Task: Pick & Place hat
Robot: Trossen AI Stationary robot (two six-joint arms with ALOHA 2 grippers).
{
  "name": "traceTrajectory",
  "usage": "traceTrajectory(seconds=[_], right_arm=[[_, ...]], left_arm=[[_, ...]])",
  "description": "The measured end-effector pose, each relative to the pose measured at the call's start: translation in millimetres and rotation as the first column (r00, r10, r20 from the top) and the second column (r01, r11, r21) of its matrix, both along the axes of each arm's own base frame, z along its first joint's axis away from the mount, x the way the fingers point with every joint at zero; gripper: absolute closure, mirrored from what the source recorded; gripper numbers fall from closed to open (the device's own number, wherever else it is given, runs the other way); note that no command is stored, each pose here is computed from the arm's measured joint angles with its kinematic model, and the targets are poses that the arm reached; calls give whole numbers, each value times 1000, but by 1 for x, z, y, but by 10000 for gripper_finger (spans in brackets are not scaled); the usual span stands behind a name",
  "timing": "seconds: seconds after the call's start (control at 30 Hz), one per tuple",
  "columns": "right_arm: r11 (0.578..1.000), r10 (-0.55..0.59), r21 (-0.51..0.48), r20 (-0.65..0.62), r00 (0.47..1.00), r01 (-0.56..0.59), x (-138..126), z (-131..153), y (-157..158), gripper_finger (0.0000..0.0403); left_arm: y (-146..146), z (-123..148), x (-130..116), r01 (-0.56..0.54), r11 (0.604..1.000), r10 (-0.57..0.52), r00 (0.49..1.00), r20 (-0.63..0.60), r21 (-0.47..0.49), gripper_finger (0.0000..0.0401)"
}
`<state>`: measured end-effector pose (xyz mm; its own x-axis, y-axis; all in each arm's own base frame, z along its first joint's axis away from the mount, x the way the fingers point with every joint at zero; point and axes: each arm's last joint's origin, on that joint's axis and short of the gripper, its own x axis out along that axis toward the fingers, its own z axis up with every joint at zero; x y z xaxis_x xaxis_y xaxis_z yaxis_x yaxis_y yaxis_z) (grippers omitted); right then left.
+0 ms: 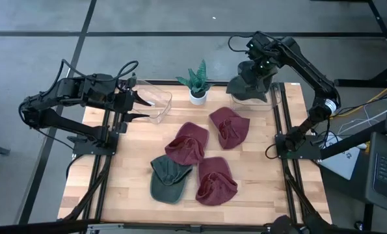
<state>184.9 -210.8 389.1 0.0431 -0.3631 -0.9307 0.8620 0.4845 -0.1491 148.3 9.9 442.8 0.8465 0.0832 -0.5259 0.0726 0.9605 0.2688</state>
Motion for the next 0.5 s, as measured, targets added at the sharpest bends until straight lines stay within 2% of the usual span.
traceTrajectory(seconds=[0.5], right_arm=[[995, -43, 88, -94, 995, 51, -12, -18, -25, 400]], left_arm=[[0, -1, -1, 0, 1000, 0, 1000, -11, -1, 234]])
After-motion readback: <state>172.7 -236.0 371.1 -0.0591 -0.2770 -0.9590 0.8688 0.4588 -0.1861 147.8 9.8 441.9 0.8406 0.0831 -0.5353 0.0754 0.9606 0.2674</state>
